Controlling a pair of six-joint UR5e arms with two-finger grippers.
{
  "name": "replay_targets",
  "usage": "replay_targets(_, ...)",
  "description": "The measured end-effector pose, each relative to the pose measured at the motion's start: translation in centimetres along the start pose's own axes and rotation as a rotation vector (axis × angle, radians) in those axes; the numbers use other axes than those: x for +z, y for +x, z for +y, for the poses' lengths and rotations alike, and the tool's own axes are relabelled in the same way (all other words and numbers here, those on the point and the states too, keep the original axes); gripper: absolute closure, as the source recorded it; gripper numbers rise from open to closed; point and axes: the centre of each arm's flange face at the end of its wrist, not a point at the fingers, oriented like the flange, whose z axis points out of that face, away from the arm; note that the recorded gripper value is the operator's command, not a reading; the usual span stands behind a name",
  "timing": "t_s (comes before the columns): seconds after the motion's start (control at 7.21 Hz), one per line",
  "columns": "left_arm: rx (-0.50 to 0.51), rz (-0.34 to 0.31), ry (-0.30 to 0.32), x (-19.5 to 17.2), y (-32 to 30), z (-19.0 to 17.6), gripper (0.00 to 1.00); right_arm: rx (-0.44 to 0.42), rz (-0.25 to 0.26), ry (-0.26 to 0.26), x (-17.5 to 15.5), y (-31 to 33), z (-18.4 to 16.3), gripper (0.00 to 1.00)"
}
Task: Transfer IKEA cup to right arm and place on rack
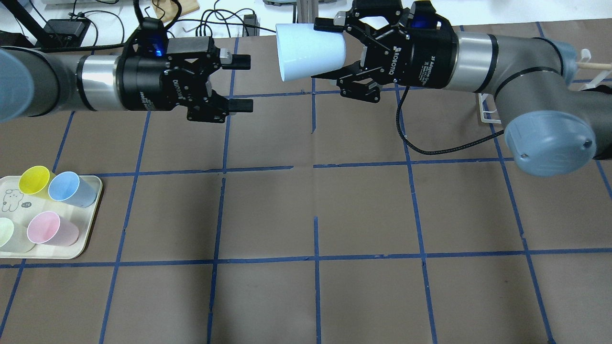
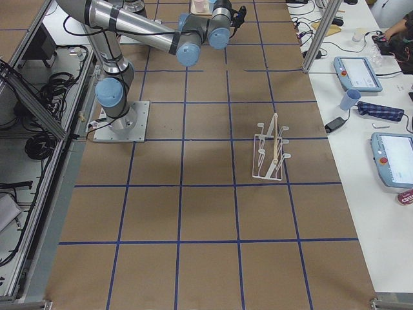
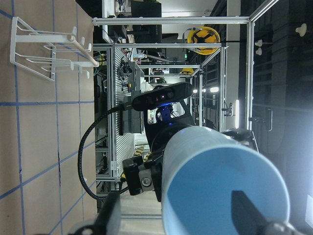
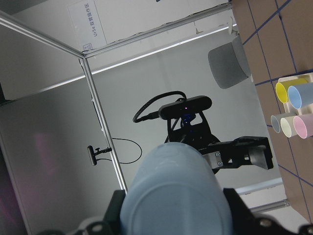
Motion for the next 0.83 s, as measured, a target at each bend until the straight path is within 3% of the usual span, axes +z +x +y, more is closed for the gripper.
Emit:
replay_targets(0.28, 0.020, -0.169, -0.075, -3.1, 1.4, 1.3, 0.00, 0.007, 0.001, 0.021, -1.0, -0.4, -0.4, 0.53)
replay_targets(0.55, 0.017, -0.452, -0.151, -4.4, 4.6, 1.8, 0.00, 0.004, 0.042, 0.077, -3.3, -0.7, -1.4, 0.56)
replay_targets(0.69, 0.014, -0.628, -0.164, -3.2, 5.9, 1.7, 0.00, -0.005, 0.119, 0.104, -4.1, -0.7, -1.8, 0.55)
replay_targets(0.83, 0.029, -0.800, -0.150, -0.9, 7.0, 1.7, 0.00, -0.017, 0.229, 0.135, -4.7, -1.5, -2.2, 0.55)
